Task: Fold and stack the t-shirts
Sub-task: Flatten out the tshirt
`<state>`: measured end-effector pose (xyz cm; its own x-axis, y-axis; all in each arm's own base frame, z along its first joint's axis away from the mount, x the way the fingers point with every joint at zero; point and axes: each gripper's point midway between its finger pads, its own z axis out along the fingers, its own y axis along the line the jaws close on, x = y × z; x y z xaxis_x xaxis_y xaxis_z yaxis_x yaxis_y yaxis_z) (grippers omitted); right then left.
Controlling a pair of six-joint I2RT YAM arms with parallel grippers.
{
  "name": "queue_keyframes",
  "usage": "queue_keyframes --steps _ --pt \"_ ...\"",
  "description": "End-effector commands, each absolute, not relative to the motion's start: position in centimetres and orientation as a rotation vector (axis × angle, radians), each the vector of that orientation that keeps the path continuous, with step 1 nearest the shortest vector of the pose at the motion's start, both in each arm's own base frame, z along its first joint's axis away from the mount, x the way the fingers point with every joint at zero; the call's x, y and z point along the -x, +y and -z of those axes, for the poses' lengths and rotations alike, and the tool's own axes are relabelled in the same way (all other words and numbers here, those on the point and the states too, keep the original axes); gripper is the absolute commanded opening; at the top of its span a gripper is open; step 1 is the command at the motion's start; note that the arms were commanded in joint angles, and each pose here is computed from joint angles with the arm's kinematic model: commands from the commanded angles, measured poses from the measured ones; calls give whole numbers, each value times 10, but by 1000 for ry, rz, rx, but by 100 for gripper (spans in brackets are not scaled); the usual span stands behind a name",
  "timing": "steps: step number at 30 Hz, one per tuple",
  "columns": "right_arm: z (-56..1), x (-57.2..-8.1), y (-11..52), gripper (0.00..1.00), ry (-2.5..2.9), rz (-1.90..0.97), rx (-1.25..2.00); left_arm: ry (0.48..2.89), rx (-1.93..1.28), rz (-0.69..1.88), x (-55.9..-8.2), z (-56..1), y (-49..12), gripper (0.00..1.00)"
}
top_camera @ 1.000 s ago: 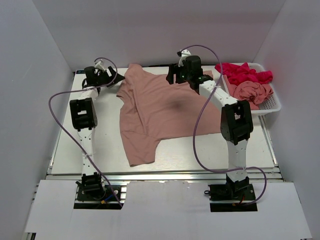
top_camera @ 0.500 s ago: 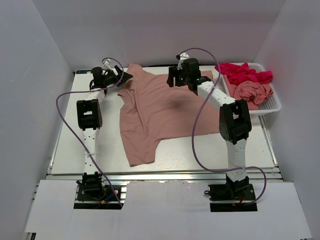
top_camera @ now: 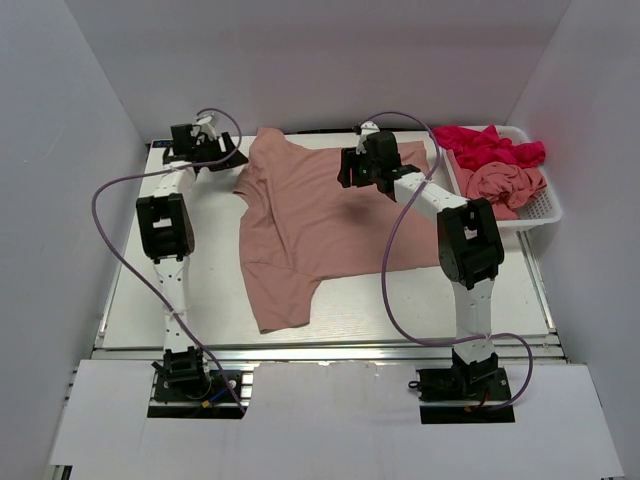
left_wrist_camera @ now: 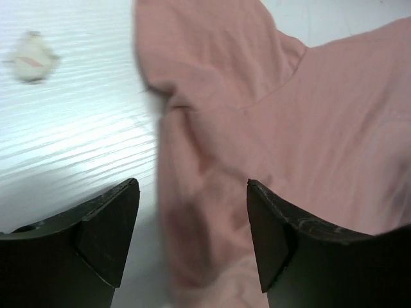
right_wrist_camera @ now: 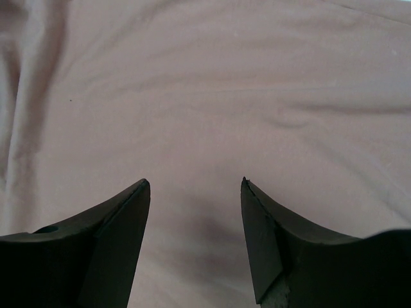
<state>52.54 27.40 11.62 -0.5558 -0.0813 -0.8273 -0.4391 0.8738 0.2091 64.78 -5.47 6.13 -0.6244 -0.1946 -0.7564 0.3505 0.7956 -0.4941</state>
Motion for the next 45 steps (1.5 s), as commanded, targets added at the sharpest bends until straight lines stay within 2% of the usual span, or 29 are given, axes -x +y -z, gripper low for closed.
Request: queue_keyframes --steps 1,5,11,27,30,33,34,37,38,40,45 --pt "-168 -529 282 63 1993 -543 362 2060 -121 641 -644 -119 -6 77" --pt "-169 -528 284 63 1991 -550 368 2089 -116 617 -638 -113 8 77" --pt "-174 -528 283 62 1982 -548 368 2095 -65 704 -635 -80 -2 77" --pt "-173 -533 289 61 1989 -544 369 2112 -77 868 -640 -37 -59 74" --pt "-172 -534 288 61 1991 -537 363 2111 -85 881 -639 -38 -65 68" --pt "-172 -535 289 60 1991 -541 358 2116 -94 881 -638 -37 -69 51" --pt "-172 -535 289 60 1991 -541 358 2119 -99 878 -638 -36 -70 39" --pt "-172 -534 288 60 1992 -539 357 2131 -124 836 -638 -34 -66 16" --pt "-172 -535 287 60 1992 -533 355 2151 -122 817 -637 -32 -63 6" --pt "-169 -533 286 60 1997 -528 359 2156 -155 777 -636 -34 -59 0" --pt "-161 -527 286 59 2011 -534 367 2173 -164 663 -640 -52 -31 0"
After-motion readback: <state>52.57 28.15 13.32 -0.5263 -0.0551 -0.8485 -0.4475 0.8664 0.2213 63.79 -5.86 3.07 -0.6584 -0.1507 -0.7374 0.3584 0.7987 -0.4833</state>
